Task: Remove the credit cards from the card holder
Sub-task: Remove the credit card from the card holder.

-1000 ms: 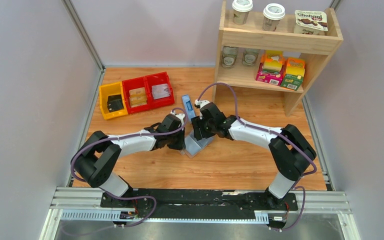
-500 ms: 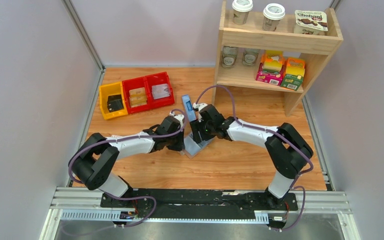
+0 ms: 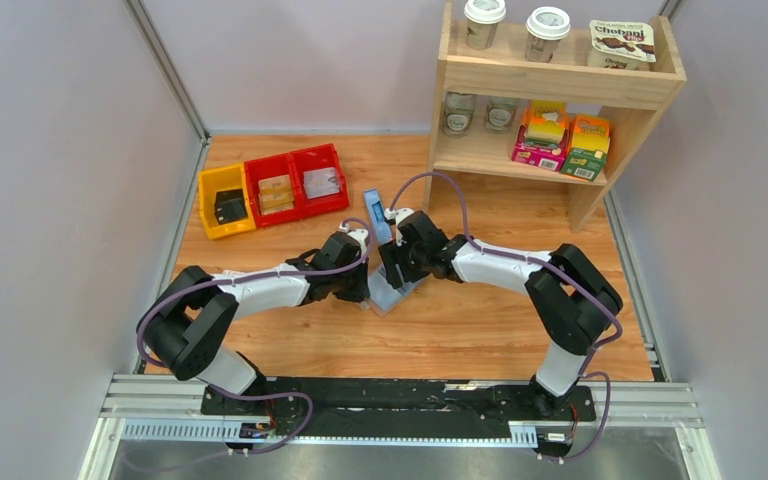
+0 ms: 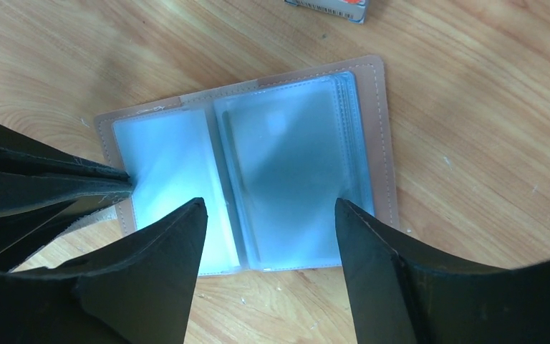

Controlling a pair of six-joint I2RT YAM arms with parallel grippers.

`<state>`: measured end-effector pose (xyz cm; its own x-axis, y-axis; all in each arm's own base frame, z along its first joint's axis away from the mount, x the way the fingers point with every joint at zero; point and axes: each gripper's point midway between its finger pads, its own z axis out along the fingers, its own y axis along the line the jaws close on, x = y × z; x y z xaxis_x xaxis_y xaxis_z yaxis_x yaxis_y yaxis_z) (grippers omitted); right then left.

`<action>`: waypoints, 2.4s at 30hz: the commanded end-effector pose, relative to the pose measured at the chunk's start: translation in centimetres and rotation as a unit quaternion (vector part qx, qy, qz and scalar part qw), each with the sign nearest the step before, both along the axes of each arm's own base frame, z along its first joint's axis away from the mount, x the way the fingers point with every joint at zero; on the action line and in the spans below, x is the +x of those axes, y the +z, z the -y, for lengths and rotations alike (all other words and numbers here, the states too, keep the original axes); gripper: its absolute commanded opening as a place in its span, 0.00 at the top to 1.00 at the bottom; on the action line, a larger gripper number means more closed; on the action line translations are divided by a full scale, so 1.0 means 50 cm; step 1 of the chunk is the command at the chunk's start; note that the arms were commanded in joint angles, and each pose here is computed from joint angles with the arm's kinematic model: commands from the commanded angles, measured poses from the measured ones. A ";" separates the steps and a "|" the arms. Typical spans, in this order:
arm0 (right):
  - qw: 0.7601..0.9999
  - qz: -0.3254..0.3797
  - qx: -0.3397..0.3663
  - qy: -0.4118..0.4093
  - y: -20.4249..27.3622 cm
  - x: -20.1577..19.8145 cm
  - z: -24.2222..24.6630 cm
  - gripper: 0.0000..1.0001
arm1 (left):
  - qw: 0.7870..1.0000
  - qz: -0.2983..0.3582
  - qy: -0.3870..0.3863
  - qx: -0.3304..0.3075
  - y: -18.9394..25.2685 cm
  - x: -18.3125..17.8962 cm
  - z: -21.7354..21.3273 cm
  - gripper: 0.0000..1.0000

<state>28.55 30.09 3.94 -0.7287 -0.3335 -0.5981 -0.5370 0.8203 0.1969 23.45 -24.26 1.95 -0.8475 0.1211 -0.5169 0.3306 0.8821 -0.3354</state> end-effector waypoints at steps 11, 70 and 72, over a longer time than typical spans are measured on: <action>0.999 0.038 -0.013 0.013 0.014 0.022 0.001 0.26 | 0.998 -0.043 0.002 0.050 -0.044 -0.045 -0.045 0.86; 0.978 -0.067 0.130 0.147 0.048 -0.109 -0.106 0.39 | 0.986 0.087 0.143 0.002 0.136 -0.003 -0.117 0.76; 0.975 -0.093 0.133 0.150 0.028 -0.119 -0.115 0.39 | 0.983 0.103 0.150 -0.018 0.169 0.010 -0.108 0.76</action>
